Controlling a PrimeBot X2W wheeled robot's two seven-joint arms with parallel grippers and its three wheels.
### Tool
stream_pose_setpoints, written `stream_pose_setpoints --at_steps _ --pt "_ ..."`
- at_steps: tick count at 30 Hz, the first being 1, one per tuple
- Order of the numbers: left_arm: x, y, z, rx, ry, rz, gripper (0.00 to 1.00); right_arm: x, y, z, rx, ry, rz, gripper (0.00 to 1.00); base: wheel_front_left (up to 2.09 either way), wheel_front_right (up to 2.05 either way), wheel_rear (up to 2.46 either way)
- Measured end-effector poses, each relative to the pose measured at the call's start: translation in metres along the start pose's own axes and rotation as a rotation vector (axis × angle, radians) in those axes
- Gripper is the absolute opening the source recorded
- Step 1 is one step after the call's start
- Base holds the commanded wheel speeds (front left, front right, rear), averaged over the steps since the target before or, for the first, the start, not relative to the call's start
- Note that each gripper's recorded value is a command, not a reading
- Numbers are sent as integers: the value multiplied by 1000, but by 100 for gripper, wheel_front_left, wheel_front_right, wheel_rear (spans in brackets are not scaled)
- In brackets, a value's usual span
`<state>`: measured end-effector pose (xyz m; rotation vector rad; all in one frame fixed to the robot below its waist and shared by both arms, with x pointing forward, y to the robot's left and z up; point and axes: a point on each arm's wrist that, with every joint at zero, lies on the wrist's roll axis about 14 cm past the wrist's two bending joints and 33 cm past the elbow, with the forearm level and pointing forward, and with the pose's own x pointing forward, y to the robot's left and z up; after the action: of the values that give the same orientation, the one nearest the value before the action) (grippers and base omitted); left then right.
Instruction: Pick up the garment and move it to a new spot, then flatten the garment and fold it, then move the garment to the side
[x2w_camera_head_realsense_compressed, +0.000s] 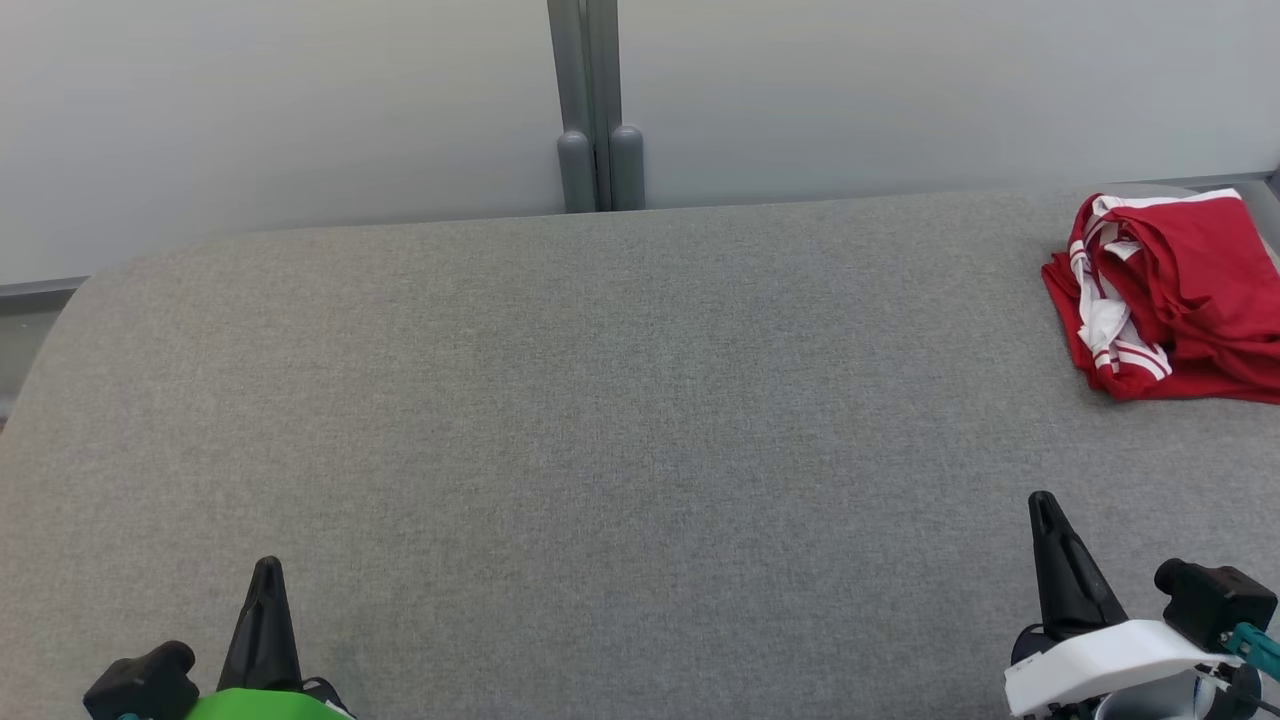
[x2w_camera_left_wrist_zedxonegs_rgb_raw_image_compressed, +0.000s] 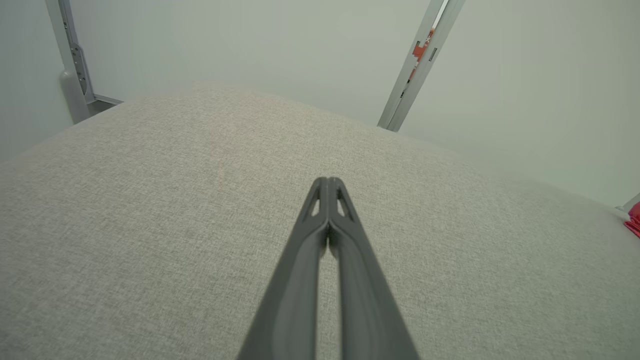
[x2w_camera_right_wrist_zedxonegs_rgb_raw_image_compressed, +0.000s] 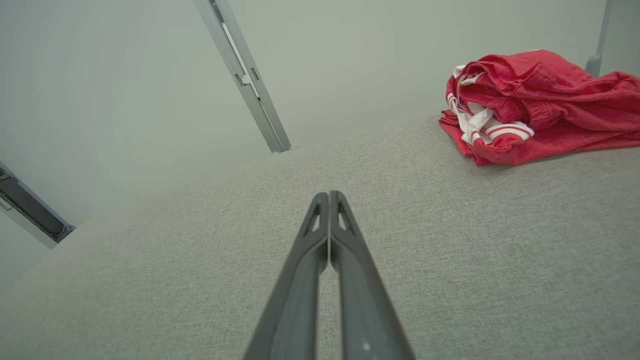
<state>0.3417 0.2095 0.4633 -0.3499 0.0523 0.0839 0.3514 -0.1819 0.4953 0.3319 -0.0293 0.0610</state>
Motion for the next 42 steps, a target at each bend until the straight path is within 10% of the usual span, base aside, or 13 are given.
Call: stream_pose_setpoints --at_steps 42 --pt "20 -4 10 -599 19 29 0 17 -16 2 600 12 -101 0 0 0 0"
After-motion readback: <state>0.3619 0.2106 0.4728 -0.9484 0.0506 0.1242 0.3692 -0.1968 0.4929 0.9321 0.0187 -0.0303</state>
